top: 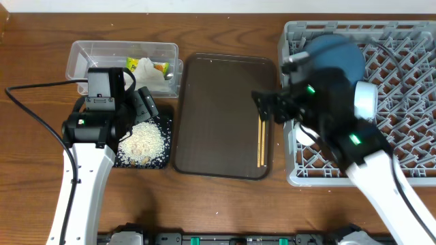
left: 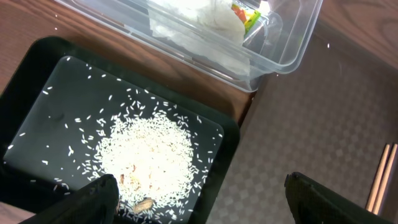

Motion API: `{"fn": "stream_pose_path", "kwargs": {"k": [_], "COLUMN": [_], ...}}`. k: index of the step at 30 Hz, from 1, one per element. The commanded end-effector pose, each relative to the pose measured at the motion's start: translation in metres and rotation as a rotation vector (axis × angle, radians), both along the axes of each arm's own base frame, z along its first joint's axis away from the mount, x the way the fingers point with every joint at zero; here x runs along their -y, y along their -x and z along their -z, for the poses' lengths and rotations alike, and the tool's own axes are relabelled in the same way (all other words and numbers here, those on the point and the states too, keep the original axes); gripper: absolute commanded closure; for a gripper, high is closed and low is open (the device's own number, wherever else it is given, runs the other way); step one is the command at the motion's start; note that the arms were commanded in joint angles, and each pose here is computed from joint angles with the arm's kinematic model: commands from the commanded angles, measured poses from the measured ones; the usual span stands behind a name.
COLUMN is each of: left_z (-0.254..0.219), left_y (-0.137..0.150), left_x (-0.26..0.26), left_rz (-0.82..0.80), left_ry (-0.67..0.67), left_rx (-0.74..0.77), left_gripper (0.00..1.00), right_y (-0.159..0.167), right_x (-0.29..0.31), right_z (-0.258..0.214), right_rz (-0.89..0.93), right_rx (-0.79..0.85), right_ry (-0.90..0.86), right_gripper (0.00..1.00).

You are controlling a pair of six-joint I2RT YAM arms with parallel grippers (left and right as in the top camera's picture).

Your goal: Sort waste into correct bins and load items into the dishwasher rack

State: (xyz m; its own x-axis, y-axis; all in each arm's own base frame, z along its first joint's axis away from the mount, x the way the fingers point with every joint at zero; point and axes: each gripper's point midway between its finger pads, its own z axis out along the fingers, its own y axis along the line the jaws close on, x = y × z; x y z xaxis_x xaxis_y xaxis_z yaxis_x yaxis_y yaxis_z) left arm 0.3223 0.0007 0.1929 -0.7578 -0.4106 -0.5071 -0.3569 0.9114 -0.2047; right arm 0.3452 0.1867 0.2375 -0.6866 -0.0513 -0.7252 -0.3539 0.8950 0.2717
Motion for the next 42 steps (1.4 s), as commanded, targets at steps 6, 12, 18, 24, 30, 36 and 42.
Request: {"fn": "stream_pose_path", "kwargs": {"k": [6, 12, 18, 24, 30, 36, 42], "left_z": [-0.003, -0.003, -0.003, -0.003, -0.003, -0.003, -0.003], "left_y": [-0.002, -0.002, -0.002, -0.002, -0.002, -0.002, -0.002], "left_x": [-0.002, -0.002, -0.002, -0.002, -0.002, -0.002, -0.002], "left_rz": [-0.012, -0.012, -0.012, -0.012, -0.012, -0.012, -0.012], "left_ry": [-0.001, -0.001, -0.001, -0.001, -0.001, -0.001, -0.001], "left_rx": [0.006, 0.006, 0.006, 0.006, 0.006, 0.006, 0.006], "left_gripper": [0.12, 0.12, 0.12, 0.12, 0.12, 0.12, 0.12], "right_y": [-0.035, -0.041, -0.033, -0.041, -0.042, -0.029, -0.018], "right_x": [-0.048, -0.074, -0.066, -0.046, -0.013, -0.006, -0.013], "right_z": [0.052, 0.108, 0.142, 0.145, 0.158, 0.183, 0.204], "right_rz": [-0.026, -0.079, -0.107, 0.104, 0.355, 0.364, 0.331], "right_rx": [-0.347, -0.444, -0.529, -0.554, -0.529, -0.576, -0.614], "right_ry": [0.173, 0.281, 0.360, 0.364, 0.462, 0.473, 0.441], "right_gripper": [0.01, 0.01, 0.03, 0.29, 0.34, 0.39, 0.43]}}
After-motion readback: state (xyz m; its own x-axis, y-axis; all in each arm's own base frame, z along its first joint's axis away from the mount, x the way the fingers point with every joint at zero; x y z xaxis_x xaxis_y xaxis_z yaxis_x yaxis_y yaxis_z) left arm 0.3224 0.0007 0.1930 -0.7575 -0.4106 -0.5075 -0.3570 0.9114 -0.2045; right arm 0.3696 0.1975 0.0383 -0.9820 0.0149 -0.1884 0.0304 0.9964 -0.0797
